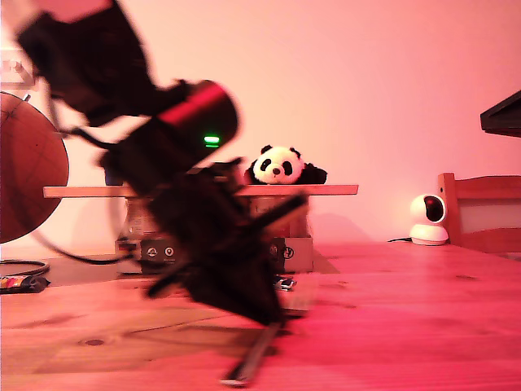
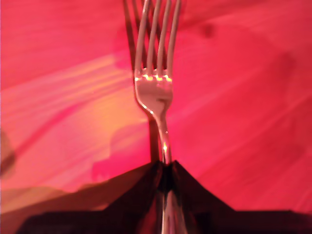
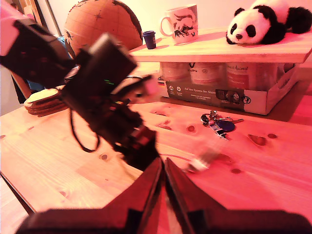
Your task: Slide the metallic fork to the right
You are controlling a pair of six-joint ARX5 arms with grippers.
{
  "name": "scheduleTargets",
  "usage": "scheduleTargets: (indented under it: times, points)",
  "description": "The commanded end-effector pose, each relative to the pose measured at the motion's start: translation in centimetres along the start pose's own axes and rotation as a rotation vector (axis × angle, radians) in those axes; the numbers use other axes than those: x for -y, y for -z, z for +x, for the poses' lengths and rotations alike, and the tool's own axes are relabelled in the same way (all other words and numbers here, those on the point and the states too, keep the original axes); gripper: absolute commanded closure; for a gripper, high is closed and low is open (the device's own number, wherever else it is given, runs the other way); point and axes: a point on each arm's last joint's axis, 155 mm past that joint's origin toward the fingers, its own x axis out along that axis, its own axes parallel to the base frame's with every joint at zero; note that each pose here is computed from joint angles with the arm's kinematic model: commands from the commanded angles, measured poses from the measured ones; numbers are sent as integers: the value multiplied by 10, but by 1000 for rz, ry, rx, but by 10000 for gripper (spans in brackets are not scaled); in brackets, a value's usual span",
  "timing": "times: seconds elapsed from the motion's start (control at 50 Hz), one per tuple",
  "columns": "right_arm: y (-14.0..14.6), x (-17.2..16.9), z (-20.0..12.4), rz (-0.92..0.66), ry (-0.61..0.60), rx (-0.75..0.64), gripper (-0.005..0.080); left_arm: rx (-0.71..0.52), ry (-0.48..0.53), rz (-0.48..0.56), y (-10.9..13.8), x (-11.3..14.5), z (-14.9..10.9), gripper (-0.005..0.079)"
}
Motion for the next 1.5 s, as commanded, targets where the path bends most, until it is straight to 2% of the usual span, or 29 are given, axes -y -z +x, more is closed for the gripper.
scheduleTargets:
  times: [0.0, 0.28, 0.56, 0.7, 0.76, 1.06, 1.08, 1.12, 1.38, 1.48]
  points:
    - [-9, -2, -2, -10, -5, 27, 764, -49, -1, -4, 14, 0, 14, 718]
    - [-9, -2, -2, -10, -5, 27, 764, -28, 52, 55, 6, 33, 21, 718]
    - [-9, -2, -2, -10, -5, 27, 764, -20, 56, 60, 3, 35, 20, 713]
    - [-9, -2, -2, -10, -5, 27, 765, -20, 54, 67, 3, 35, 20, 566]
    - [-9, -2, -2, -10, -5, 27, 764, -20, 54, 67, 3, 35, 20, 540]
    - [-9, -2, -2, -10, -5, 27, 764, -18, 68, 72, -5, 38, 15, 542]
    - [-9, -2, -2, -10, -5, 27, 764, -20, 72, 106, -6, 39, 13, 542]
    - [-9, -2, -2, -10, -5, 27, 764, -22, 76, 103, -9, 41, 11, 542]
    - [-9, -2, -2, -11, -4, 27, 764, 10, 66, 177, -24, 50, -18, 548]
    - [-9, -2, -2, -11, -4, 27, 764, 9, 31, 215, -25, 44, -32, 603]
